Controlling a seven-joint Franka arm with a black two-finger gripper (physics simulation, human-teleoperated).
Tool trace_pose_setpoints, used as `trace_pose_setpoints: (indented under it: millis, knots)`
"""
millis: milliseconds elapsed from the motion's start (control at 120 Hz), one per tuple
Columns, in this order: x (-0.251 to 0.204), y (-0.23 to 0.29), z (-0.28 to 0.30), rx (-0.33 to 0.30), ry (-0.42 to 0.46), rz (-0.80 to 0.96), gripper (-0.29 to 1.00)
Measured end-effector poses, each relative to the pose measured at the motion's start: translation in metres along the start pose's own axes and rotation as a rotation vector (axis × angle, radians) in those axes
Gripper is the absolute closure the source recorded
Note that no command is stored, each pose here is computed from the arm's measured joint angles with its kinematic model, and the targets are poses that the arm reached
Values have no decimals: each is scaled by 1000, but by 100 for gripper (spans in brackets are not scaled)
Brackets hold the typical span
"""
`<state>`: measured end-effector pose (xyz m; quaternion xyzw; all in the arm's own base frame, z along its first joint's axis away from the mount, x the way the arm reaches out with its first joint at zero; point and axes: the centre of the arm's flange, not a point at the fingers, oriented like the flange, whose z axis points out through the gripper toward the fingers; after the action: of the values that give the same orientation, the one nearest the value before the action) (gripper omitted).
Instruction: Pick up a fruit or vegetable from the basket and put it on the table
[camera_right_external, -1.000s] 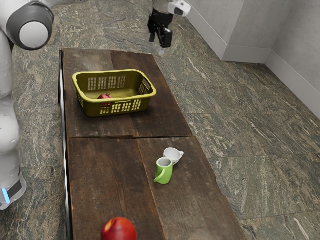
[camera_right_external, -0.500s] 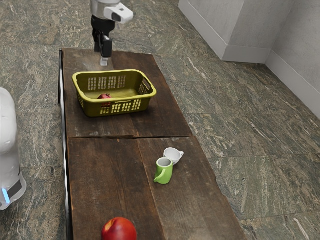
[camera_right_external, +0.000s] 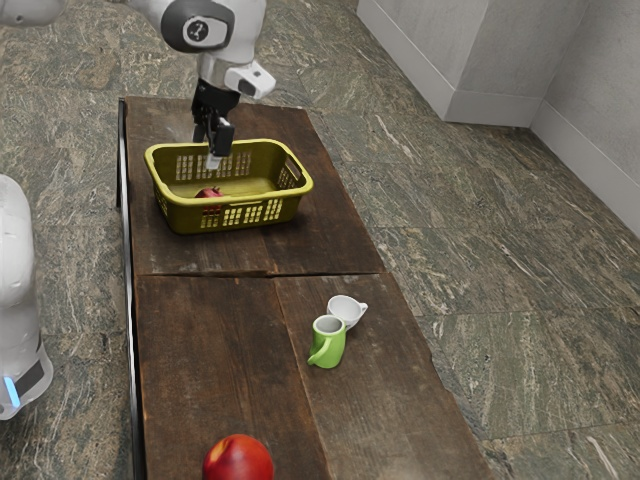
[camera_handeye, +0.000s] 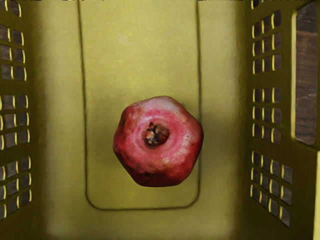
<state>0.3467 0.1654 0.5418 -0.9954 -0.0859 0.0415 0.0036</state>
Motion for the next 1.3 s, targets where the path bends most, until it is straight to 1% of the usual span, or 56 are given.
trace_pose_setpoints:
  millis: [75,217,342,450,925,1300]
  knots:
    - [0,-2,1,-2,5,-5,0]
    - [-1,-4,0,-2,7,-11,6]
    - [-4,-16,4,-9,-1,-34,11]
    - [0,-20,12,-9,-19,-42,14]
    - [29,-21,47,2,-73,-45,9]
    - [29,-16,65,-5,-86,-38,9]
